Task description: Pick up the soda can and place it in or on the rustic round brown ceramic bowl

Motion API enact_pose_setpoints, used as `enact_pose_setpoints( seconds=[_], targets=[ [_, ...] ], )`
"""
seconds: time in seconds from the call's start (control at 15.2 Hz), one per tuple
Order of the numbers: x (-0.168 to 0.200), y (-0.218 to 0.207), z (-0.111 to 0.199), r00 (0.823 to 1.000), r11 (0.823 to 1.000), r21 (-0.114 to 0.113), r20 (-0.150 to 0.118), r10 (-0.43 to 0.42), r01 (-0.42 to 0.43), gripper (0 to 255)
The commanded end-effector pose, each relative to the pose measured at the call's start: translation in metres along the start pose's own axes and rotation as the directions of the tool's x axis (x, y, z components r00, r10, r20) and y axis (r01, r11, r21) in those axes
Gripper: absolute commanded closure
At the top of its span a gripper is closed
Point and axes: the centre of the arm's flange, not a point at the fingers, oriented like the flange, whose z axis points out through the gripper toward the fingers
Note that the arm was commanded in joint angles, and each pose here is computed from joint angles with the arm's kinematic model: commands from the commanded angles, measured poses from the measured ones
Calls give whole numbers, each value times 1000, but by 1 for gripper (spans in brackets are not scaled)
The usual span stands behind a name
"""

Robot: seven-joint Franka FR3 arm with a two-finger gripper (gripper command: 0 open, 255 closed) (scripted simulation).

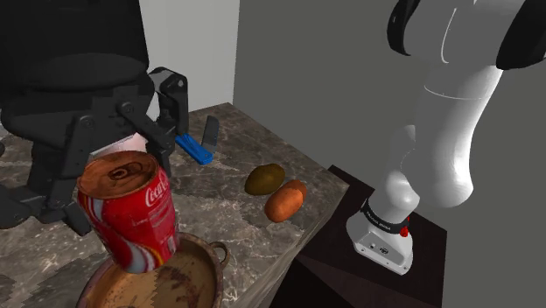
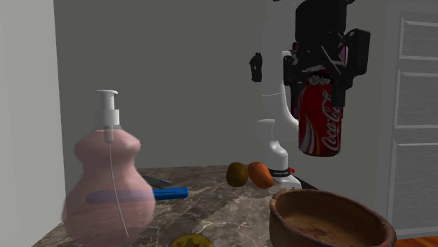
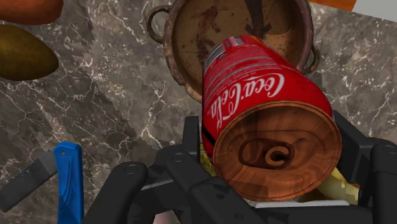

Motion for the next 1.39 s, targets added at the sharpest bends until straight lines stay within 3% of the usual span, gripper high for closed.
enact_pose_setpoints(
  seconds=[0.0, 1.12, 1.32],
  targets=[
    [-3, -11, 9, 1000, 1000, 1, 0, 3, -3, 255],
    [-3, -11, 99, 1000, 1000, 1, 0, 3, -3, 255],
    [-3, -11, 100, 1000, 1000, 1, 0, 3, -3, 255]
  ],
)
